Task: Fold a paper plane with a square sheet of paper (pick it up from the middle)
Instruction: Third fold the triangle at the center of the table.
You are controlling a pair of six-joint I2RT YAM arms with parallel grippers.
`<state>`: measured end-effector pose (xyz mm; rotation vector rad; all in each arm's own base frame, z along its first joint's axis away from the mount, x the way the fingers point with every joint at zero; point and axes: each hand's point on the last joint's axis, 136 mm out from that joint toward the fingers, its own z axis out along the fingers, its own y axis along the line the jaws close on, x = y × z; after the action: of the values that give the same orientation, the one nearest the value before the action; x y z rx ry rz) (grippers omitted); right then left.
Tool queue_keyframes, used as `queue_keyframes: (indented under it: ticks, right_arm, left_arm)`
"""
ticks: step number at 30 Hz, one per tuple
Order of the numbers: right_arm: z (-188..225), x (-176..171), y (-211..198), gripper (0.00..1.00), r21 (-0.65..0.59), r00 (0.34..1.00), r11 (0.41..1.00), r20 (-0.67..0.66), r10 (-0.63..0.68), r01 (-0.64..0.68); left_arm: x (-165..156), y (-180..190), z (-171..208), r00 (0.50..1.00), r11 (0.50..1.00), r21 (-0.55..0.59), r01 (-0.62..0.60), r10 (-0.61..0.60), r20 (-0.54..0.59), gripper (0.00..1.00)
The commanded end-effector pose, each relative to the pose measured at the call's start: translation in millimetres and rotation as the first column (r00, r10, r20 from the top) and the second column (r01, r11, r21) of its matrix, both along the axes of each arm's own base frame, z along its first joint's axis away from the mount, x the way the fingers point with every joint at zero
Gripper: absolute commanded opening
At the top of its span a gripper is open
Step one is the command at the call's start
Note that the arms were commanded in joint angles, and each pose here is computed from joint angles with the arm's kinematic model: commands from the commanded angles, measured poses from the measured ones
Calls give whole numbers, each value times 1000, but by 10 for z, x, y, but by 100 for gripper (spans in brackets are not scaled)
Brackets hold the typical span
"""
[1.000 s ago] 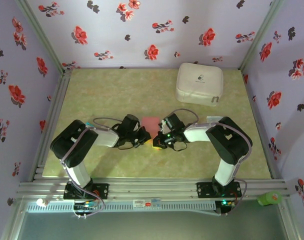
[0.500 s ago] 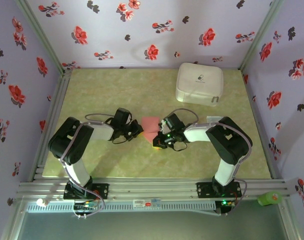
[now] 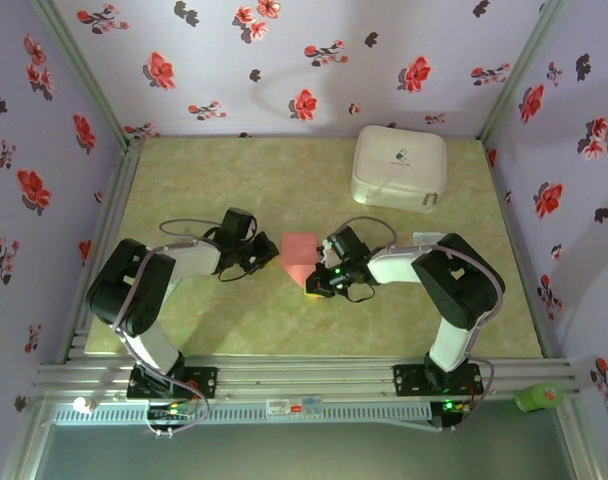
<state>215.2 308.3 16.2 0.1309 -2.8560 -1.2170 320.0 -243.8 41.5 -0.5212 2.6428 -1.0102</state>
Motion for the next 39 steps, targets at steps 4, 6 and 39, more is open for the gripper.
queue_keyframes:
  ticks: [4,6,39]
  right_arm:
    - [-239,-149,-215,3,-105,996,994,-86,-8,-2]
    - [-232,-140,-209,3,-100,996,995,-87,-12,3]
    - [259,170,73,11,30,999,999,-21,-41,42]
  left_arm:
    - [0,-155,416,990,996,-36,80,-76,122,11]
    - [-76,-301,442,985,988,-79,131,-120,126,10]
    - [-661,-453,-511,970,970,34,239,-237,-61,13]
